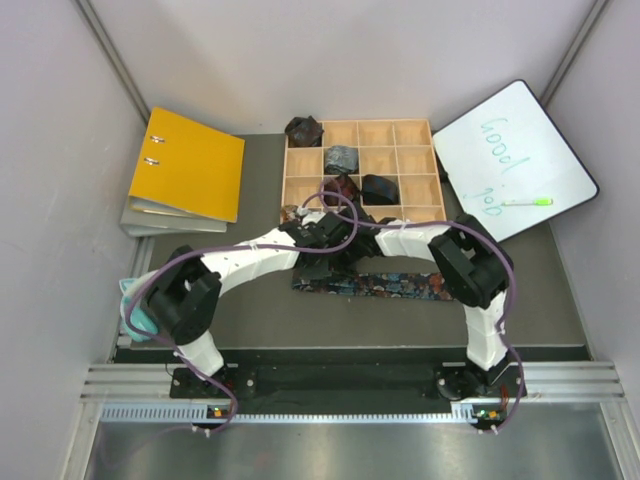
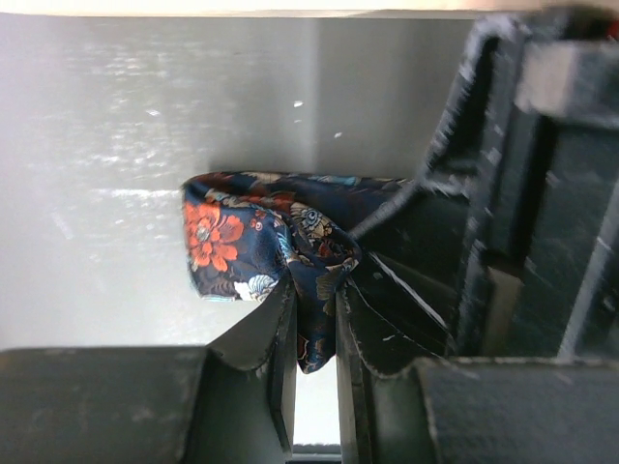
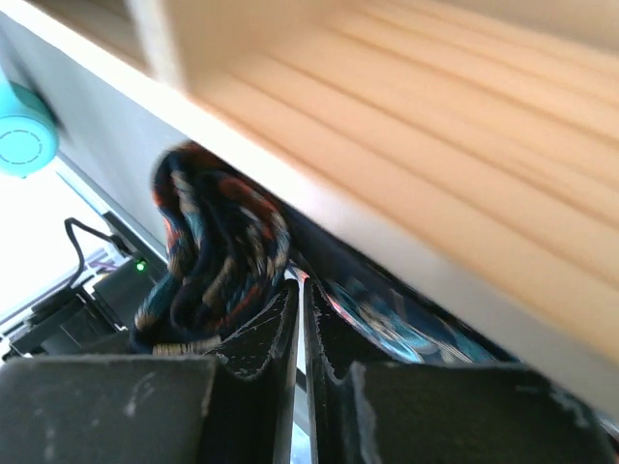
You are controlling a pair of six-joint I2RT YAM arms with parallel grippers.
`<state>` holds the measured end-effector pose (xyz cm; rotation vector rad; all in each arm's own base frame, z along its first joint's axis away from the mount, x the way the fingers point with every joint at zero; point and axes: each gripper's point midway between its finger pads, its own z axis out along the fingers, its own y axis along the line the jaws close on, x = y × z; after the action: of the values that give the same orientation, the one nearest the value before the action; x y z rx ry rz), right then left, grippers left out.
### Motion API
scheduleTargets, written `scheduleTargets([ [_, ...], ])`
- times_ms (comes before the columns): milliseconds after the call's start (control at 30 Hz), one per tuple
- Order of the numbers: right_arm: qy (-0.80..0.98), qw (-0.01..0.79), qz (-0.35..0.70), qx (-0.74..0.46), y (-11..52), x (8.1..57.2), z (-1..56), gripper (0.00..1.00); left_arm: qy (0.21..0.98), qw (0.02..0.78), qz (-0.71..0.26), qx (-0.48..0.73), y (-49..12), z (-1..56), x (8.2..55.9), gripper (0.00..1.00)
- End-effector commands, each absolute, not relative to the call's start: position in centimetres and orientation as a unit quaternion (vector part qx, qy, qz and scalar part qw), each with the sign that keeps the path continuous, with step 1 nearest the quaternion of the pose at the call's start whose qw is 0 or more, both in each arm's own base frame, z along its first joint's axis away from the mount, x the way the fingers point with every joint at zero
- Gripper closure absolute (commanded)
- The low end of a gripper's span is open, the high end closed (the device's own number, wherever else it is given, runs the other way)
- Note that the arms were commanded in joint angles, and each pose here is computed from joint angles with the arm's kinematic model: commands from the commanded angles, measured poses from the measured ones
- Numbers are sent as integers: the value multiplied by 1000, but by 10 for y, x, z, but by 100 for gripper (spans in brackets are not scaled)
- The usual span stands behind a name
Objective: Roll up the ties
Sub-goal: Roll the tie at the center of the board.
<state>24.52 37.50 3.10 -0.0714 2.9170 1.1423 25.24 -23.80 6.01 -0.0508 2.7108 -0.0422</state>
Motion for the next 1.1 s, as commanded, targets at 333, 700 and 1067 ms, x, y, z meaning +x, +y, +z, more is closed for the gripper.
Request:
scheduleTargets([
  [333, 931, 86, 354, -29, 308, 237, 84, 93, 975, 219, -16, -4, -249, 57, 257, 77],
  [700, 929, 104, 354, -31, 298, 235, 102, 93, 972, 235, -8, 7, -239, 79, 257, 30],
  [1067, 915, 109, 387, -46, 322, 246, 136, 89, 961, 275, -1, 12, -219, 113, 260, 21],
])
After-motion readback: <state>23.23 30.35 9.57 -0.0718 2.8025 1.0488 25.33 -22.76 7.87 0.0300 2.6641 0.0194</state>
